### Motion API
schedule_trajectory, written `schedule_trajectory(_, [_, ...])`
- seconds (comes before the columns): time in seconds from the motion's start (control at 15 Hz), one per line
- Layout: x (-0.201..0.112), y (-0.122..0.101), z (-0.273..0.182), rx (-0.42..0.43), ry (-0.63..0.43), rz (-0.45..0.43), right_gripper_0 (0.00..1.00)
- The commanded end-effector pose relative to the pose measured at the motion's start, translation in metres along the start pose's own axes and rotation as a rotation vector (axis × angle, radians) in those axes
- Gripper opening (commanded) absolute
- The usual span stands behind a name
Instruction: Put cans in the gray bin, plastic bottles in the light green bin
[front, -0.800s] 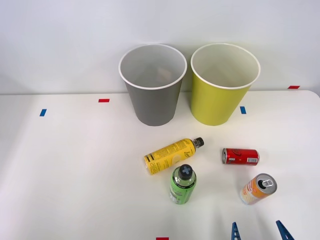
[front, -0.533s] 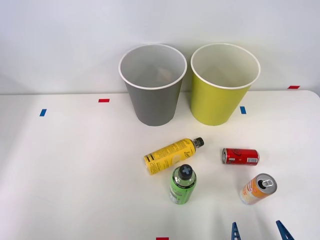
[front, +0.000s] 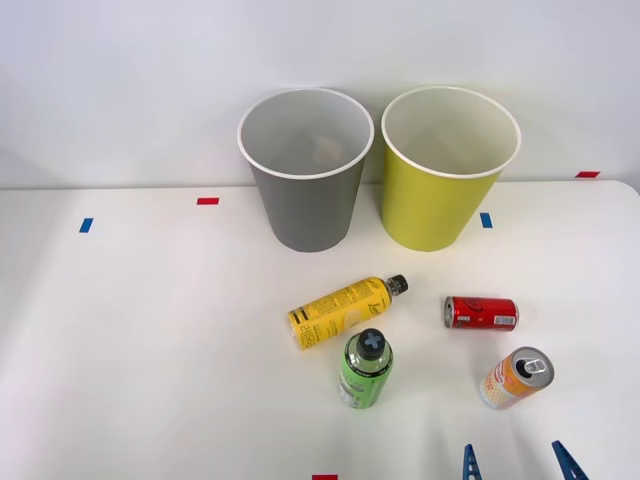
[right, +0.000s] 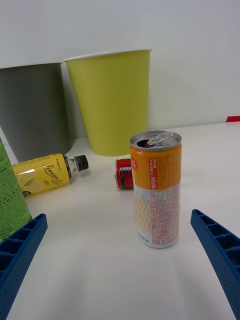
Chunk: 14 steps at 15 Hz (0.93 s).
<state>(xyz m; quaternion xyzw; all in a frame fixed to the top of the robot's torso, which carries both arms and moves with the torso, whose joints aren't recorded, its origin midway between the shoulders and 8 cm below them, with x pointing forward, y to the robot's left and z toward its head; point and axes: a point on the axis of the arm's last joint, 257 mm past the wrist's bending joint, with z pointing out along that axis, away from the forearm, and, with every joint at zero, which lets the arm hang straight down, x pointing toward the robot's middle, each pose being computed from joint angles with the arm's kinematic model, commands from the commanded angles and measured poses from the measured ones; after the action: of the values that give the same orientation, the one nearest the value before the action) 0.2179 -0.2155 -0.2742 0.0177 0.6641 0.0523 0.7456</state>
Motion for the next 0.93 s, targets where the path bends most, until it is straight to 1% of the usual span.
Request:
schedule_trajectory(0.07, [0.0000,0.0000,0.0000,0.000,0.000,0.000,1.00])
schedule_trajectory(0.93, [0.0000,0.0000,0.0000,0.000,0.000,0.000,1.00])
